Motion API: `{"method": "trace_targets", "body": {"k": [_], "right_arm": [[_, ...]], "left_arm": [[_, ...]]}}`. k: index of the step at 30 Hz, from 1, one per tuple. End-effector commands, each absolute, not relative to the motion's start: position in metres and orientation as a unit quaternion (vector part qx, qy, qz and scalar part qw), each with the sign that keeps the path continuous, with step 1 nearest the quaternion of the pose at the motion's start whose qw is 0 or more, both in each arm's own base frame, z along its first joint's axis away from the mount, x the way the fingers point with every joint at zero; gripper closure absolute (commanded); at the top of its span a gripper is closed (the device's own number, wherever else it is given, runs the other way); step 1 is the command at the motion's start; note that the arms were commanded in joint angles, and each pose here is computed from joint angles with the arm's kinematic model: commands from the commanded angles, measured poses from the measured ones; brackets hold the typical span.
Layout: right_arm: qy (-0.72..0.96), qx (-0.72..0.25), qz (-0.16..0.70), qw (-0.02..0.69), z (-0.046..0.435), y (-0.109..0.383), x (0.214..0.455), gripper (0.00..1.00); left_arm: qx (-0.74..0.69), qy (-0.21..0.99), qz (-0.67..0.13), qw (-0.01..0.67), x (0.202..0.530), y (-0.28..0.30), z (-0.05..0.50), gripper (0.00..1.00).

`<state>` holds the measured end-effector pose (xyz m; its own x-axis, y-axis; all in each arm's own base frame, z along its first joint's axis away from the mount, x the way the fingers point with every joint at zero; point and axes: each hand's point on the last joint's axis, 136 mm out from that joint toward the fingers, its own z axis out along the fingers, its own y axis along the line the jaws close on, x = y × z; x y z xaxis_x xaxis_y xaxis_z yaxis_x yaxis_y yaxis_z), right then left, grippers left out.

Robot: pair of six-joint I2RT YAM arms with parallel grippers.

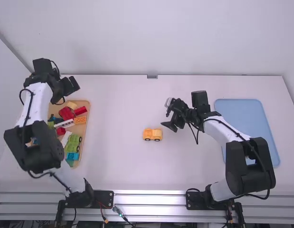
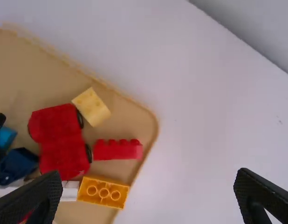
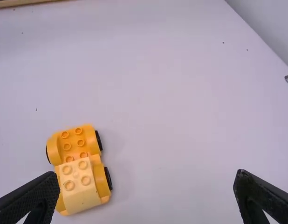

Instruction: Assemble lego blocks to make yellow taxi

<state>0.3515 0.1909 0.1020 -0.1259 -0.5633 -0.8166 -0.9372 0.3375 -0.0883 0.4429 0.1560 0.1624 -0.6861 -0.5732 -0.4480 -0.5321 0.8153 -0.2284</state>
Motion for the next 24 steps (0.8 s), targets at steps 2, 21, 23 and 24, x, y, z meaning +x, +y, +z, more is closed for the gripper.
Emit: {"method": "trace_targets", "body": {"k": [2,21,23,24], "right_arm": [[0.725,-0.505,0.243,0.401,0.107,0.191,0.355,0.01],[0.749,-0.482,0.235,0.390,0.103,0.186,0.358,0.01],[0.749,-0.482,0.235,0.390,0.103,0.186,0.358,0.01],[0.749,-0.482,0.235,0.390,0.103,0.186,0.358,0.01]], "left_arm": [[-0.366,0.908,-0.033,0.200,0.459,0.170,0.132,0.01],[-0.424,0.899,-0.014,0.111,0.482,0.186,0.040,0.36],[-0.427,0.897,-0.005,0.110,0.479,0.189,0.039,0.36],[-0.434,0.895,0.000,0.109,0.478,0.191,0.038,0.35]]}}
